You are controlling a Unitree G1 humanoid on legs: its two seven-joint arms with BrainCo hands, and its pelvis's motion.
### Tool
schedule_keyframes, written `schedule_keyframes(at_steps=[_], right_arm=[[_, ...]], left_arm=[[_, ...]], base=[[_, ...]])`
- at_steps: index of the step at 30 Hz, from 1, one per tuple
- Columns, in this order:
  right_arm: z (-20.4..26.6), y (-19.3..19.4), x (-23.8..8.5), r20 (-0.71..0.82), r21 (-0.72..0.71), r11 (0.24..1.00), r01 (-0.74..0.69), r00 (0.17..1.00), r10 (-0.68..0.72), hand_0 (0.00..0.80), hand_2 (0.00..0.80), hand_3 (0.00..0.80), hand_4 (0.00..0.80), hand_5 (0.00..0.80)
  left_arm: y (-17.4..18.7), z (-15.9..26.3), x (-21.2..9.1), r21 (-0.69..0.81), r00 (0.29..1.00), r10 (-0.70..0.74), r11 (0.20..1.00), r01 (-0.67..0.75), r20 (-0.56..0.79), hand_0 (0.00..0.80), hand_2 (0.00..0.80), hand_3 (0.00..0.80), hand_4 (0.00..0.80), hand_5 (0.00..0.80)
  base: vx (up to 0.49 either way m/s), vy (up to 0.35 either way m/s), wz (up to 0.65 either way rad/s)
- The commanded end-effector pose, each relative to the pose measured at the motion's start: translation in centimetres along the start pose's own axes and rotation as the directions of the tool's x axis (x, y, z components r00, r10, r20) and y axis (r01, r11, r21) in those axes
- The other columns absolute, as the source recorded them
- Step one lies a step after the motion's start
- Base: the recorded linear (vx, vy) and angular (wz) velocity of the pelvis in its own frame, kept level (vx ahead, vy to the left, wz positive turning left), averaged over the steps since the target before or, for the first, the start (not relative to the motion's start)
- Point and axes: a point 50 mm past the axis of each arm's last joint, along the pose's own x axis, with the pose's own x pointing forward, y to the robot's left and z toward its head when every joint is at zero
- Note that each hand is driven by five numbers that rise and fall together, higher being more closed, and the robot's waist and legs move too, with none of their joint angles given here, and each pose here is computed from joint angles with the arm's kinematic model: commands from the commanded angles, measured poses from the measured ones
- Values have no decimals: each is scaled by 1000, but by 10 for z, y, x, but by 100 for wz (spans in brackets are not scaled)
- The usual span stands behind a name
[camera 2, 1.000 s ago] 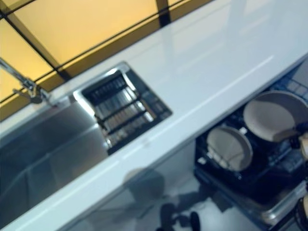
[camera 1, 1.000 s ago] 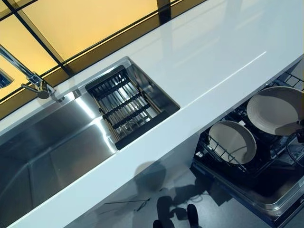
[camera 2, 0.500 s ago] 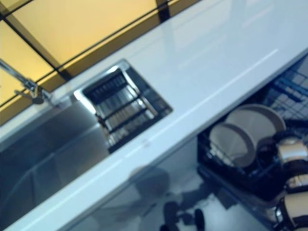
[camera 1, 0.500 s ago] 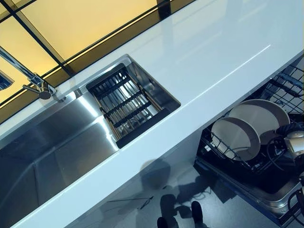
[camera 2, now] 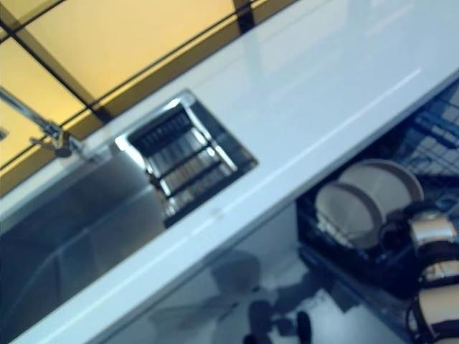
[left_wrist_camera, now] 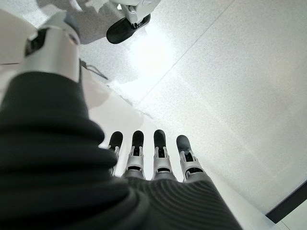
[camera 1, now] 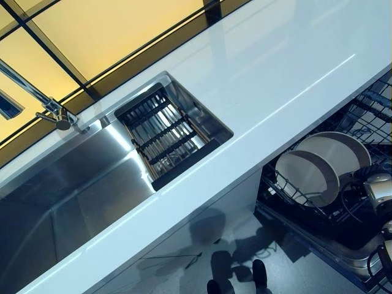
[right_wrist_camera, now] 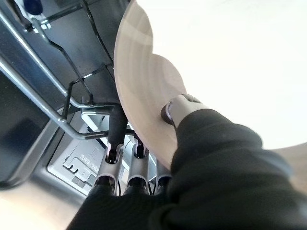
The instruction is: Take plates into dishwasher
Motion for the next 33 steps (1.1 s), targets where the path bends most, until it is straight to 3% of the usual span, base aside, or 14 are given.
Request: schedule_keyframes(at_steps=[1,14,15,16,17,18,33], right_arm=[[-11,15,4,-49,-114,993,-24,999,18,800,800,800,800,800],[-13,11,4,-31,-106,994,-30,999,27,800,800,800,800,800],[-13,12,4,-30,-100,994,-35,999,33,715,715,715,715,715],[-14,12,3,-30,-98,994,-39,999,36,712,712,712,712,712],[-15,11,3,-27,-102,994,-45,999,42,731,731,731,731,731],[-16,11,3,-26,-105,993,-49,999,47,800,800,800,800,800],[-33,40,-6,10,-304,934,-190,979,203,800,800,800,800,800]], left_arm=[[0,-3,1,32,999,5,999,-4,-33,0,0,0,0,0],[6,0,1,50,999,6,999,-4,-33,0,0,0,0,0],[6,0,1,50,999,6,999,-4,-33,0,0,0,0,0],[7,-1,1,51,999,6,999,-5,-34,0,0,0,0,0],[7,-2,0,52,999,7,999,-5,-36,0,0,0,0,0],[7,-3,0,53,999,8,999,-6,-36,0,0,0,0,0],[16,-10,-2,44,997,43,998,-41,-60,0,0,0,0,0]], base=[[0,0,0],[1,-1,1],[0,0,0],[0,0,0],[0,0,0],[0,0,0],[0,0,0]])
